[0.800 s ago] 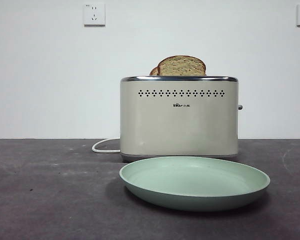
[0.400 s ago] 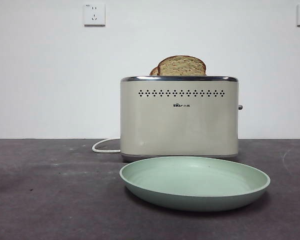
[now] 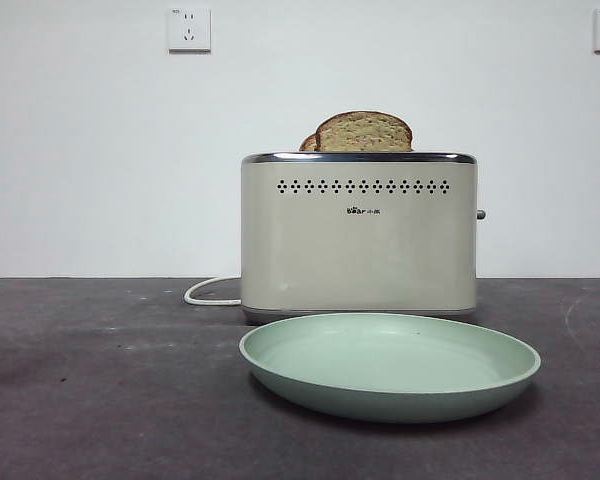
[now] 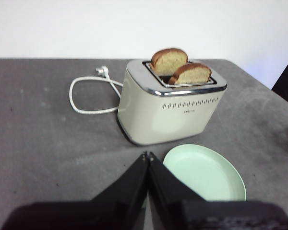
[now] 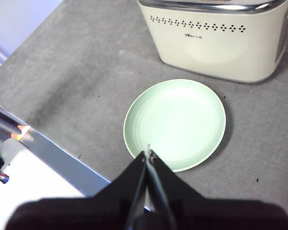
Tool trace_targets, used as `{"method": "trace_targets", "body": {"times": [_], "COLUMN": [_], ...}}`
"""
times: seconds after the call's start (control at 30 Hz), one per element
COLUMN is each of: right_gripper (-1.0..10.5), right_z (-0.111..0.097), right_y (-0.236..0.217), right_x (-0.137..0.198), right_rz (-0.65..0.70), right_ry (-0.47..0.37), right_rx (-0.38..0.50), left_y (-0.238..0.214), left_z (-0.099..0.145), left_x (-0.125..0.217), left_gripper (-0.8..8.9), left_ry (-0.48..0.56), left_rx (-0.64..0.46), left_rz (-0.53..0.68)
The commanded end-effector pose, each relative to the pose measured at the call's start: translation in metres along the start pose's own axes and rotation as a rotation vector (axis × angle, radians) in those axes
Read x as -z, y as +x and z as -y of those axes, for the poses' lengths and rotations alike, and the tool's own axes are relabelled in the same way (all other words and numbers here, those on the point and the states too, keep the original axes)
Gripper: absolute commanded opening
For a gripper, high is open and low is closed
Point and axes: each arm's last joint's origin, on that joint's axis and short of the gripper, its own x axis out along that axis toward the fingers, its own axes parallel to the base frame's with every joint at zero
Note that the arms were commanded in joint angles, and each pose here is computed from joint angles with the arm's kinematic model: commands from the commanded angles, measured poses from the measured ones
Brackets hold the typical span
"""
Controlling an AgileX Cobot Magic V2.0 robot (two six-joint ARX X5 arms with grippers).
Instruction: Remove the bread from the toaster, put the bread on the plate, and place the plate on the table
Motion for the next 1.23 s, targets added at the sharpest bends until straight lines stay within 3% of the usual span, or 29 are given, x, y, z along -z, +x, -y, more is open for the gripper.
{"method": "trace_targets", "body": {"times": [0.03, 0.1, 0.17, 0.23, 0.27, 0.57, 0.8, 1.23], "right_gripper": [0.9, 2.9, 5.0, 5.8, 5.7, 5.7, 5.7, 5.7], "right_z": [-0.001, 0.0, 0.0, 0.0, 0.0, 0.0, 0.0, 0.005], "right_y": [0.001, 0.001, 0.001, 0.001, 0.001, 0.001, 0.001, 0.01], "right_x": [0.0, 0.0, 0.0, 0.0, 0.0, 0.0, -0.001, -0.005], "right_rz": [0.0, -0.001, -0.001, 0.0, 0.0, -0.001, -0.004, -0.042], "right_ry": [-0.014, -0.01, 0.001, 0.001, 0.001, 0.001, 0.006, 0.028], "right_rx": [-0.007, -0.007, -0.007, -0.007, -0.007, -0.007, -0.007, -0.008], "left_y": [0.0, 0.0, 0.0, 0.0, 0.0, 0.0, 0.014, 0.118], "left_z": [0.0, 0.0, 0.0, 0.0, 0.0, 0.001, -0.001, -0.022], "left_x": [0.001, 0.002, 0.002, 0.002, 0.002, 0.0, -0.018, -0.063], "left_gripper": [0.03, 0.78, 3.23, 5.48, 5.87, 5.91, 5.91, 5.91], "left_ry": [0.007, 0.005, 0.001, 0.002, 0.002, 0.016, 0.093, 0.157], "left_rx": [0.001, 0.0, 0.0, 0.001, 0.002, 0.018, 0.154, 0.327], "left_rz": [-0.007, -0.011, -0.01, -0.01, -0.01, 0.004, 0.074, 0.101]}}
